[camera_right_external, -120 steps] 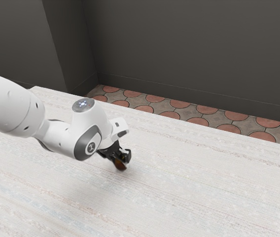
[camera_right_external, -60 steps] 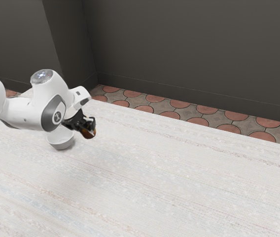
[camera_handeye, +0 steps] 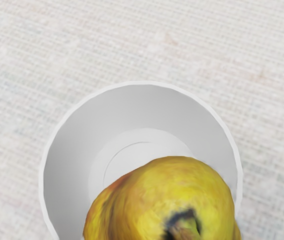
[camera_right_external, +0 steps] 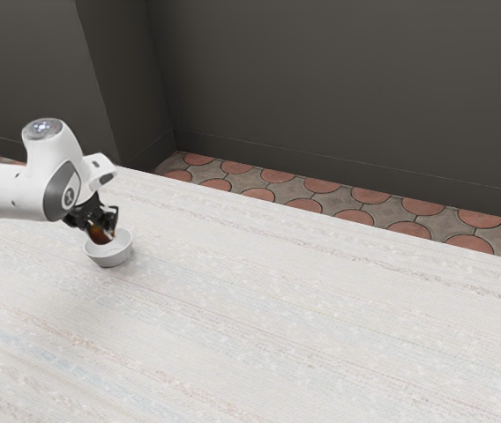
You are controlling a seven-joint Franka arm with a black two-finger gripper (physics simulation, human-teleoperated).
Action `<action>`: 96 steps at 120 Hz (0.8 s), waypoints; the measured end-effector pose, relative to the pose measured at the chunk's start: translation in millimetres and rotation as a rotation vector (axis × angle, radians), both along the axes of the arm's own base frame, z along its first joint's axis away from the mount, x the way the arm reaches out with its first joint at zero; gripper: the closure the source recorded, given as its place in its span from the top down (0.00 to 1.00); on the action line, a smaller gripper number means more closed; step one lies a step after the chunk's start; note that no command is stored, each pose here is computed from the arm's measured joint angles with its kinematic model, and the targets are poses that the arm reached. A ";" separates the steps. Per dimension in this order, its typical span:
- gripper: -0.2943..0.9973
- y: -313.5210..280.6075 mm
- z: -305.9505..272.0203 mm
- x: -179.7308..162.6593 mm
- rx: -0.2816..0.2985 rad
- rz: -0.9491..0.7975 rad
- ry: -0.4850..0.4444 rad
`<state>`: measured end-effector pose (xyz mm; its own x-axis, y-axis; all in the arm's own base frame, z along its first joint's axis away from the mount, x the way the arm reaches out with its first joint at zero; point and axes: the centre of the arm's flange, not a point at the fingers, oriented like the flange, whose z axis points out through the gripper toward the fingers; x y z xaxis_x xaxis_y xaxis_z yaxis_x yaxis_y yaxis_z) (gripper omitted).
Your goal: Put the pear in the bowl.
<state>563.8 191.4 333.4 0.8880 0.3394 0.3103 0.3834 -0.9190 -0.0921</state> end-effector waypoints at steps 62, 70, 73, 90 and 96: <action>0.60 16.2 0.8 32.7 0.035 -0.025 0.043; 0.65 16.2 0.3 32.4 0.033 -0.035 0.049; 0.66 16.1 0.8 32.3 0.033 -0.039 0.050; 0.71 -8.5 109.7 15.7 -0.053 -0.127 -0.021; 0.73 -36.9 162.4 7.7 -0.100 -0.202 -0.020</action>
<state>571.5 154.6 495.8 0.9353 0.1848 0.3019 0.1911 -0.9815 0.0089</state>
